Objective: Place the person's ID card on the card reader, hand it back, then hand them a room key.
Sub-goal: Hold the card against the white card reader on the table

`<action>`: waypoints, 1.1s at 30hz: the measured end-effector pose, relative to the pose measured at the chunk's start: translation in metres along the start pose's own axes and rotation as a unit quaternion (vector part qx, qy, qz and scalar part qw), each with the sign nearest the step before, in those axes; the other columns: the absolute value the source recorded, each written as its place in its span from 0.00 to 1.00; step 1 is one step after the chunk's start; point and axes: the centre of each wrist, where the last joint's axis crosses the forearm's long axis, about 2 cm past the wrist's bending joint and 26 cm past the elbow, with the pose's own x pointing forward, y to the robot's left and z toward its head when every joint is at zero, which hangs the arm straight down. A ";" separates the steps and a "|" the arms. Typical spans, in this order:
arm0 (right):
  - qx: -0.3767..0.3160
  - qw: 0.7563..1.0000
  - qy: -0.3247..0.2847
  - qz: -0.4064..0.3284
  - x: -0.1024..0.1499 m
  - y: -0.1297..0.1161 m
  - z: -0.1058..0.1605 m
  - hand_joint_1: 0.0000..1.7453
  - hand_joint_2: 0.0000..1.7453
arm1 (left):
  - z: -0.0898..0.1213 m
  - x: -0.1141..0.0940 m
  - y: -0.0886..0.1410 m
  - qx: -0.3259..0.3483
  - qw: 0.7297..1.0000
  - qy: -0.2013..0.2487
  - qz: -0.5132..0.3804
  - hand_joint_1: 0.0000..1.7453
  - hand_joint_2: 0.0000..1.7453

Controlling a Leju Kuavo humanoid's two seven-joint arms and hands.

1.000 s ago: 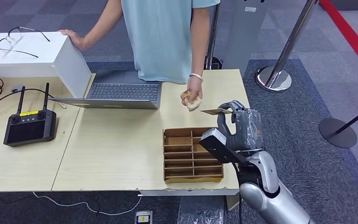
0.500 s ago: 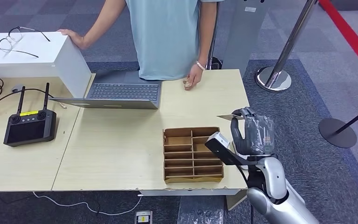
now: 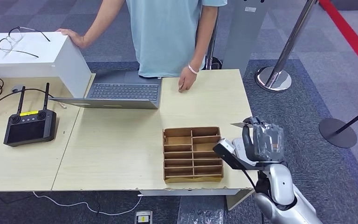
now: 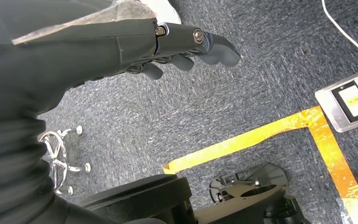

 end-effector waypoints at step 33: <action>0.090 0.992 0.049 0.075 -0.043 0.035 0.043 1.00 1.00 | 0.000 0.000 0.000 0.000 1.000 0.004 -0.001 0.00 1.00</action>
